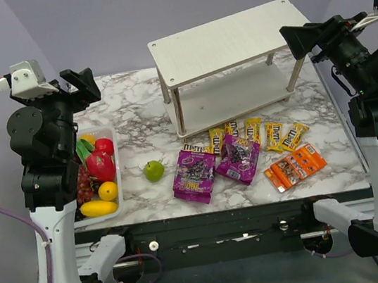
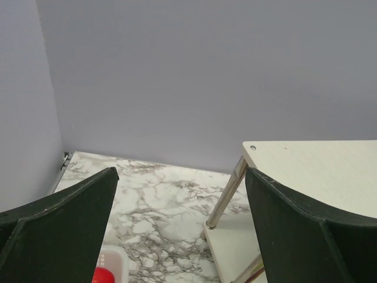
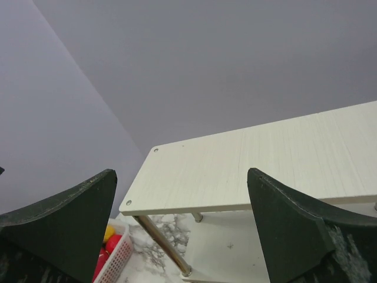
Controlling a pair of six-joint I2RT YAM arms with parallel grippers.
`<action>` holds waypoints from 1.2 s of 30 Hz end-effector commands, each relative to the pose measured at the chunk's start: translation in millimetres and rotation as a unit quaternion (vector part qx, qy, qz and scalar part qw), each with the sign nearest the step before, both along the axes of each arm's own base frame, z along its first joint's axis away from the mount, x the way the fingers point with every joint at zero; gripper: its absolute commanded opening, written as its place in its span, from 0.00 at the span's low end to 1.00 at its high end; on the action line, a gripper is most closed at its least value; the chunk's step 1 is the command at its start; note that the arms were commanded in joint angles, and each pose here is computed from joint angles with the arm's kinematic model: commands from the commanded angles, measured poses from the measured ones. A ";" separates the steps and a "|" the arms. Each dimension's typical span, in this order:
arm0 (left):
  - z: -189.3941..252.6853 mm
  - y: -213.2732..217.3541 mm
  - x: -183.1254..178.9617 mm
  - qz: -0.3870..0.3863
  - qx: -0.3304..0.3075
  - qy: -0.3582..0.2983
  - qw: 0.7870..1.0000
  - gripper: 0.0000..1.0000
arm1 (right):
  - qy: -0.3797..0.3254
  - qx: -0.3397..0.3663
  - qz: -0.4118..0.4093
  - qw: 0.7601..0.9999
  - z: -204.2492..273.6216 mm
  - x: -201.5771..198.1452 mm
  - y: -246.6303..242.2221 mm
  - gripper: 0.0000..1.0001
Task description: Place and organize the candy bags onto the shelf
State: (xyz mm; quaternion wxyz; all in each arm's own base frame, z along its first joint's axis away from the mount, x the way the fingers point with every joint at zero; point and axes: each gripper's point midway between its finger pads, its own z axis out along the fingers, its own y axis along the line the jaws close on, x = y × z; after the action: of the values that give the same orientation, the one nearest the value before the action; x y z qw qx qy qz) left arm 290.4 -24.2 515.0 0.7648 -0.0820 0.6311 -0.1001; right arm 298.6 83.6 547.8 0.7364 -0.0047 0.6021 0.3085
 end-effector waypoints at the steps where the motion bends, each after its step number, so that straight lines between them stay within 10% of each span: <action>1: -0.9 -0.5 -6.9 -0.002 -0.006 0.000 1.000 0.99 | 0.026 0.011 -0.005 1.000 -11.6 -1.7 -2.5 1.00; 10: -66.7 -30.9 10.0 -0.080 0.005 0.074 0.994 0.99 | 0.076 -0.015 0.042 0.996 -50.0 -0.5 12.5 1.00; 18: -170.4 -116.9 -1.9 -0.280 -0.054 0.194 0.939 0.99 | 0.213 -0.010 0.004 0.977 -135.9 -3.5 0.2 1.00; 36: -283.9 -226.4 -57.8 -0.392 -0.055 0.319 0.861 0.86 | 0.525 -0.005 0.016 0.851 -377.6 -47.0 4.5 0.80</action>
State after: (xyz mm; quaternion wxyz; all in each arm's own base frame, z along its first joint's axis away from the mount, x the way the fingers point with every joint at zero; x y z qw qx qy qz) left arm 230.6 -230.2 231.7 0.4123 0.1005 0.8215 -0.3808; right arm 256.4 91.7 195.8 0.3276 0.1380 0.8879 0.2920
